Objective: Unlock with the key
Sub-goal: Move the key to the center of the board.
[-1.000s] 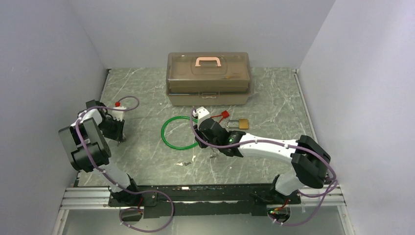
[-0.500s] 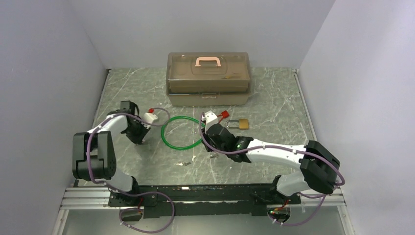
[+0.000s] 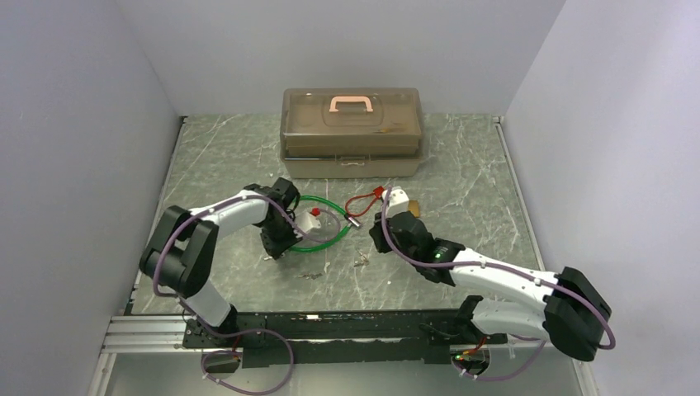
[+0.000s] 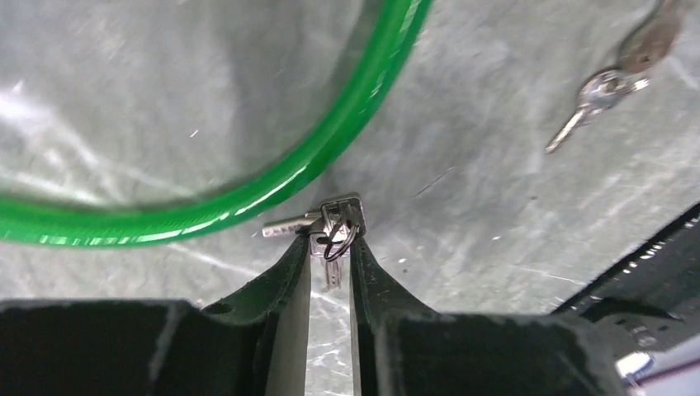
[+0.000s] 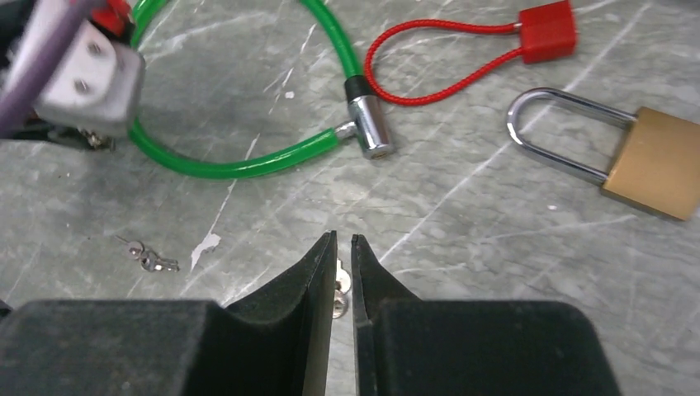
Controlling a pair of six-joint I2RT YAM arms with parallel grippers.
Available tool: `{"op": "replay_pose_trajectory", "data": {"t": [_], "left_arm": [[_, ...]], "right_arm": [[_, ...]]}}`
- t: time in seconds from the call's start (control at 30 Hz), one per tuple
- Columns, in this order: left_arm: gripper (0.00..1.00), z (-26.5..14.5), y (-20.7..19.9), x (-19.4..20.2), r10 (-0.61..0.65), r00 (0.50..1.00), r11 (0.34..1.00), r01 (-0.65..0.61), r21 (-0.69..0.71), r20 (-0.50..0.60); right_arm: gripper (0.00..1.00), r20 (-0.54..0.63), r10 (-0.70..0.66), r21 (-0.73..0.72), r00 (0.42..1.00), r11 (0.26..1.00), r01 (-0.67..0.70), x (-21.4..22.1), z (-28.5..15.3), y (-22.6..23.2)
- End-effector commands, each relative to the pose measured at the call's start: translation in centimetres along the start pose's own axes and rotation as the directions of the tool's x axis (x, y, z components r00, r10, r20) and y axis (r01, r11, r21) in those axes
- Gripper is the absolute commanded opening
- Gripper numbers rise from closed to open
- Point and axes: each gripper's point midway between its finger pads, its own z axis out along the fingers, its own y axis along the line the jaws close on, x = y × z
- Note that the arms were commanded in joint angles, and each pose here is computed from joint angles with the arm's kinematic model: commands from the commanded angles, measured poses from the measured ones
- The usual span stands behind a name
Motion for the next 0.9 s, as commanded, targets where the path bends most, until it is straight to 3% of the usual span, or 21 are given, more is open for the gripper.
{"op": "replay_pose_trajectory", "data": {"t": [0.0,0.2,0.37,0.6,0.83,0.87], "left_arm": [[0.00,1.9,-8.5,0.0,0.011,0.995,0.940,0.022,0.340,-0.097],[0.00,2.3,-11.8,-4.4,0.108,0.991,0.889,-0.058,0.453,-0.085],[0.00,1.4,-12.9,-10.1,0.158,0.987,0.851,-0.131,0.509,-0.010],[0.00,0.8,-11.8,-16.3,0.192,0.978,0.857,-0.207,0.473,0.080],[0.00,-0.4,-10.2,-19.6,0.211,0.970,0.873,-0.244,0.423,0.122],[0.05,-1.1,-10.2,-19.6,0.200,0.971,0.870,-0.237,0.433,0.130]], "right_arm": [[0.14,0.093,0.062,0.011,0.994,0.998,-0.063,-2.0,-0.9,-1.4],[0.14,0.119,0.086,0.033,0.989,0.995,-0.090,-2.2,-1.8,-3.4],[0.14,0.141,0.116,0.042,0.983,0.991,-0.123,-2.2,-2.5,-4.2],[0.15,0.160,0.138,0.050,0.978,0.988,-0.147,-2.1,-3.2,-4.7],[0.15,0.158,0.157,0.034,0.975,0.986,-0.164,-1.8,-3.3,-4.6],[0.15,0.155,0.158,0.032,0.975,0.986,-0.165,-1.7,-3.2,-4.6]]}}
